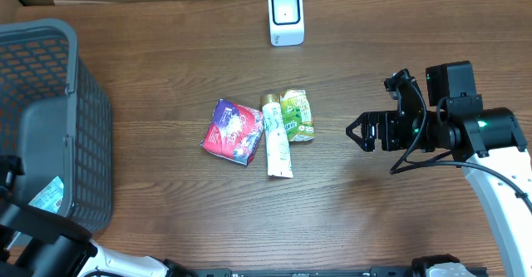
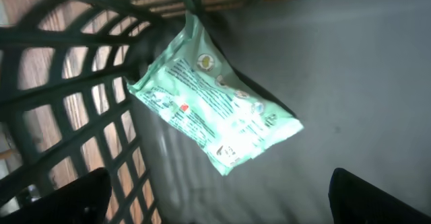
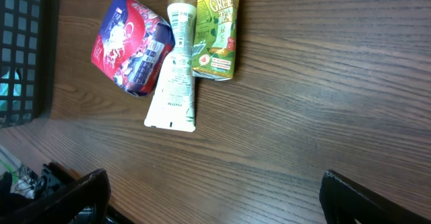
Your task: Scan the item barcode
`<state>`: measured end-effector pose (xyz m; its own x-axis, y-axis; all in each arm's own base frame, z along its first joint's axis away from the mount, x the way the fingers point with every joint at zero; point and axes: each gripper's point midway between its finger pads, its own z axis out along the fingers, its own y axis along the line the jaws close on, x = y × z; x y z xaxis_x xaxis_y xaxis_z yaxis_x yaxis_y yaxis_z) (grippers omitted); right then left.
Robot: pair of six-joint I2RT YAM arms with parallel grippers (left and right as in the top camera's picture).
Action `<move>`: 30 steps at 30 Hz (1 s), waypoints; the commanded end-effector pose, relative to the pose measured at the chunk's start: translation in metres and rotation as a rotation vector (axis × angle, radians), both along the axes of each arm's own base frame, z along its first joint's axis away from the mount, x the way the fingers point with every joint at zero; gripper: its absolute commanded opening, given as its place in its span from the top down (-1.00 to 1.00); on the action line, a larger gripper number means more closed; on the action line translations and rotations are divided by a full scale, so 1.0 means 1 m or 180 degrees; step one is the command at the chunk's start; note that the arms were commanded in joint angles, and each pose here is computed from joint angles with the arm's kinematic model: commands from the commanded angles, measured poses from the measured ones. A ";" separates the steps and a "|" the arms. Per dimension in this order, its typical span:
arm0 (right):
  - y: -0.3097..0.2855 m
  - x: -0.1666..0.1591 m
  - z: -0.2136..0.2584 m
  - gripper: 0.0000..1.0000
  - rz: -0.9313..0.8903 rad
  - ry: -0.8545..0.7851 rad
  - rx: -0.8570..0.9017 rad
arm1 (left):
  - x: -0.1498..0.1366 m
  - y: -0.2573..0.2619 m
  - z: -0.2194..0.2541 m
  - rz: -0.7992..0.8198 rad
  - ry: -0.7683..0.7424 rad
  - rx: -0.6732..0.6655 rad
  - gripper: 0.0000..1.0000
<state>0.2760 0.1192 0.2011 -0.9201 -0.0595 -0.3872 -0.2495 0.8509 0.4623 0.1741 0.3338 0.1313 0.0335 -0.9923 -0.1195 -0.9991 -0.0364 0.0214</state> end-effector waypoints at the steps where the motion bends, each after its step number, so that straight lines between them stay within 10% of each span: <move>1: -0.003 0.001 -0.003 -1.00 -0.0014 -0.0003 -0.0026 | -0.004 -0.005 -0.019 0.0057 0.0105 -0.0051 -0.89; 23: -0.003 0.001 -0.003 -1.00 -0.0021 -0.0001 -0.0023 | -0.009 -0.025 -0.118 0.0032 0.0030 -0.0042 -0.96; 30: -0.003 0.001 -0.002 -1.00 -0.0021 -0.0003 -0.0024 | -0.007 -0.026 -0.122 0.0025 -0.0028 -0.0039 -0.53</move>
